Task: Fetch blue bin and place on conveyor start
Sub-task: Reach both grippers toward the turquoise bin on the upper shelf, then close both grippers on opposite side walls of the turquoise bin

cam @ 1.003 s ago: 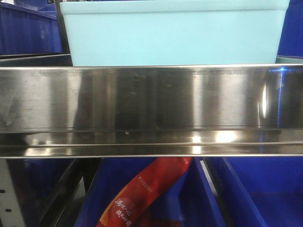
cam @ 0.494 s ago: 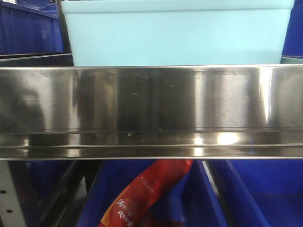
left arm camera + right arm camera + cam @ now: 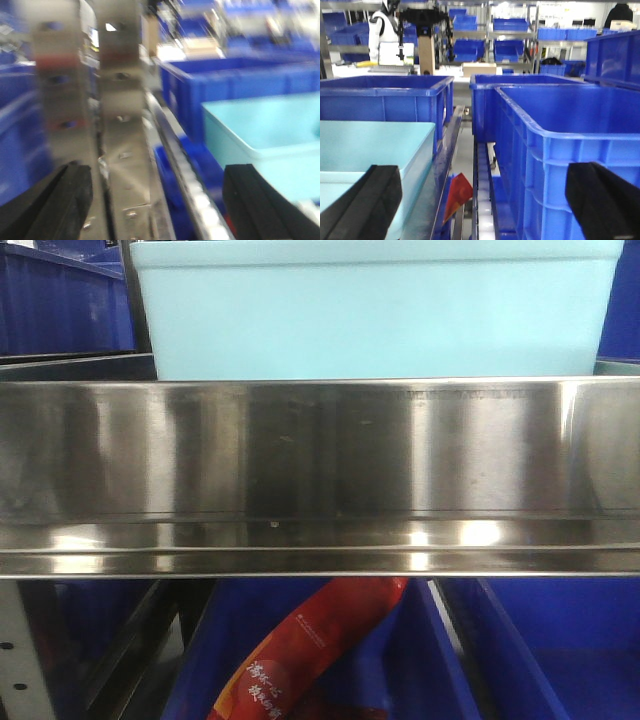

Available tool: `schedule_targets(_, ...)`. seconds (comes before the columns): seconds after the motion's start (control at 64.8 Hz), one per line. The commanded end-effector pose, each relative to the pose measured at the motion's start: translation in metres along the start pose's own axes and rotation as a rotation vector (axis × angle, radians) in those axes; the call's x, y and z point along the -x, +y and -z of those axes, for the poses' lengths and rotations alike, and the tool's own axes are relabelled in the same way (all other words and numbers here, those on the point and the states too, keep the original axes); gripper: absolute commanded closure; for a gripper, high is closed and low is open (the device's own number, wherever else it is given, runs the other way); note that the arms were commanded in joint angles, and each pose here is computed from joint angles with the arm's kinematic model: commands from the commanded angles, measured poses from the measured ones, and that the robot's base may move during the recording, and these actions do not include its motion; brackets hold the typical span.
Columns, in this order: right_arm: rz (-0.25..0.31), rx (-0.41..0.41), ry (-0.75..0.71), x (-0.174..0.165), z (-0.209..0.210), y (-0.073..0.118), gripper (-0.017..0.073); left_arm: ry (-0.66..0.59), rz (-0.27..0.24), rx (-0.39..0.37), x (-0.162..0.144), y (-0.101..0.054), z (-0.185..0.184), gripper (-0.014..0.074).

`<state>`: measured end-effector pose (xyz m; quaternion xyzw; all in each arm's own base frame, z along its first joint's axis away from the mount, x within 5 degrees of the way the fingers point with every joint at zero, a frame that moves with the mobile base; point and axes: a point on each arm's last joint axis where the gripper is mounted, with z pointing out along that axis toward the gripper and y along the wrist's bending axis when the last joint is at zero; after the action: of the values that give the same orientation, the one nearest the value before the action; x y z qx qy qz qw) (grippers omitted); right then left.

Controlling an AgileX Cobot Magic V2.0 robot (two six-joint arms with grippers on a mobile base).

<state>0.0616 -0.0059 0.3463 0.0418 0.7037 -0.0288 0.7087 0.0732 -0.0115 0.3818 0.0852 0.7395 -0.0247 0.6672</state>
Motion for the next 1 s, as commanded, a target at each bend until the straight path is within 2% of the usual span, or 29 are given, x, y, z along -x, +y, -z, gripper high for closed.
schedule_targets(0.0, 0.007, 0.007, 0.038, 0.013, -0.011, 0.001, -0.001, 0.034, -0.034, -0.085, 0.02, -0.006, -0.015, 0.0149)
schedule_targets(0.154, 0.011, 0.07, 0.129, 0.032, -0.038, 0.007, -0.001, 0.138, -0.068, -0.262, 0.045, -0.029, -0.055, 0.0149)
schedule_targets(0.262, 0.019, 0.142, 0.193, 0.046, -0.06, 0.018, -0.001, 0.236, -0.109, -0.389, 0.054, -0.06, -0.09, 0.0149)
schedule_targets(0.324, 0.028, 0.182, 0.249, 0.052, -0.072, 0.025, -0.001, 0.283, -0.125, -0.428, 0.058, -0.076, -0.114, 0.0149)
schedule_targets(0.37, 0.036, 0.202, 0.308, 0.056, -0.084, 0.031, -0.001, 0.306, -0.091, -0.434, 0.065, -0.085, -0.13, 0.0149)
schedule_targets(0.432, 0.045, 0.217, 0.371, 0.065, -0.095, 0.036, -0.001, 0.354, -0.035, -0.425, 0.071, -0.092, -0.147, 0.0149)
schedule_targets(0.54, 0.057, 0.219, 0.475, 0.08, -0.121, 0.042, -0.001, 0.438, 0.008, -0.373, 0.081, -0.1, -0.183, 0.0149)
schedule_targets(0.602, 0.064, 0.218, 0.536, 0.088, -0.135, 0.046, -0.001, 0.469, 0.016, -0.343, 0.089, -0.104, -0.198, 0.0149)
schedule_targets(0.648, 0.069, 0.218, 0.578, 0.093, -0.145, 0.048, -0.001, 0.519, 0.008, -0.301, 0.089, -0.106, -0.214, 0.0149)
schedule_targets(0.787, 0.071, 0.209, 0.745, 0.099, -0.187, 0.057, -0.001, 0.645, 0.026, -0.184, 0.092, -0.111, -0.248, 0.0149)
schedule_targets(0.879, 0.078, 0.207, 0.805, 0.097, -0.213, 0.063, -0.001, 0.745, 0.045, -0.124, 0.088, -0.107, -0.268, 0.0149)
schedule_targets(0.987, 0.084, 0.204, 0.864, 0.084, -0.24, 0.069, -0.001, 0.758, 0.066, -0.088, 0.081, -0.1, -0.293, 0.0149)
